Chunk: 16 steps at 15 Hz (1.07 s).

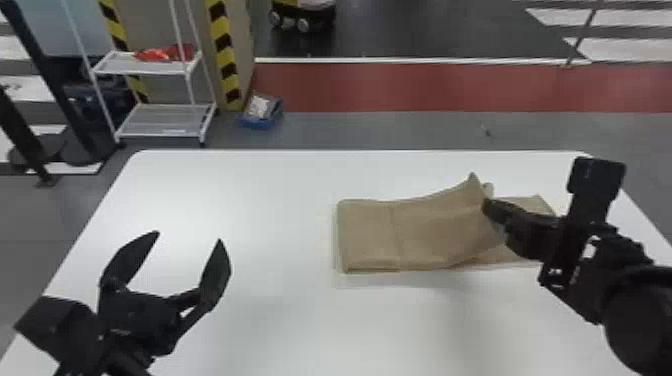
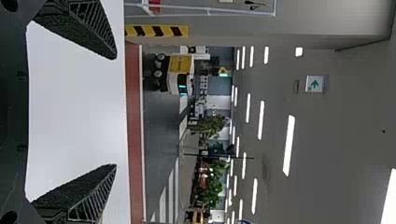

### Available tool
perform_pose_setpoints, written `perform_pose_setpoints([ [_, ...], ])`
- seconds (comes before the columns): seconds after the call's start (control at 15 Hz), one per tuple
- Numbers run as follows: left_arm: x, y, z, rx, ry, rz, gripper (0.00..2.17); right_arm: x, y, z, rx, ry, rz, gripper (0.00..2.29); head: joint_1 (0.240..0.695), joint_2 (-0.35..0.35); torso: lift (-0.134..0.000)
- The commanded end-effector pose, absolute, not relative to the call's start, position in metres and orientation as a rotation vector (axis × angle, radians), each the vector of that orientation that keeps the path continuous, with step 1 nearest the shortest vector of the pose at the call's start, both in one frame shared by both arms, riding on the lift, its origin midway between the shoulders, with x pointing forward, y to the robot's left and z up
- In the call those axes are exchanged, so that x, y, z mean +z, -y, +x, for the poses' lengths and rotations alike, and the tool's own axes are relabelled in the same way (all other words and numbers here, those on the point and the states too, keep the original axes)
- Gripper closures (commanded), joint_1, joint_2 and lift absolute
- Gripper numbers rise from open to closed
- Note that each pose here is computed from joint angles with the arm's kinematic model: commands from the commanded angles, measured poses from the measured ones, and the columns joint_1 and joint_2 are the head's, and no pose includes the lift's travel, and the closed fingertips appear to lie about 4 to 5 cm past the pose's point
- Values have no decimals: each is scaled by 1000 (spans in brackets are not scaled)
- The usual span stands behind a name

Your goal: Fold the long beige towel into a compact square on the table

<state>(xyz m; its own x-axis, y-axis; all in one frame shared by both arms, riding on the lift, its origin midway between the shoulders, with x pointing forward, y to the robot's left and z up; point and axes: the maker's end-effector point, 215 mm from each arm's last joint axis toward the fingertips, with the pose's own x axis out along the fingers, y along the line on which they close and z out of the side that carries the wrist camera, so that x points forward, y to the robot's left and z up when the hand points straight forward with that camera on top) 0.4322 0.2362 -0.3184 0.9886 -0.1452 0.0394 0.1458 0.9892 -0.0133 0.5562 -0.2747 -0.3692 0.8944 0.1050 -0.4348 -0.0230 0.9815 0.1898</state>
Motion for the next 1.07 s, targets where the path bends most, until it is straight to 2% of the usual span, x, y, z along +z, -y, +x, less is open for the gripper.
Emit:
perform_pose_setpoints([
  [0.0, -317, -236, 434, -148, 41, -13, 39, -392, 299, 559, 44, -499, 164, 1150, 695, -33, -123],
  [0.13, -322, -231, 438, -155, 24, -12, 39, -409, 298, 566, 53, -531, 144, 1146, 695, -54, -123],
  [0.33, -321, -229, 442, -154, 29, -8, 39, -400, 296, 571, 68, -508, 155, 1146, 695, -72, -123],
  [0.47, -324, -228, 444, -156, 26, 8, 39, -375, 293, 578, 102, -495, 185, 1146, 695, -72, -123],
  [0.73, -326, -226, 444, -155, 22, 6, 39, -354, 339, 582, 50, -476, 211, 1150, 695, -80, -123],
  [1.0, -330, -225, 447, -158, 17, 6, 39, -393, 361, 581, 7, -522, 172, 1146, 695, -126, -123],
])
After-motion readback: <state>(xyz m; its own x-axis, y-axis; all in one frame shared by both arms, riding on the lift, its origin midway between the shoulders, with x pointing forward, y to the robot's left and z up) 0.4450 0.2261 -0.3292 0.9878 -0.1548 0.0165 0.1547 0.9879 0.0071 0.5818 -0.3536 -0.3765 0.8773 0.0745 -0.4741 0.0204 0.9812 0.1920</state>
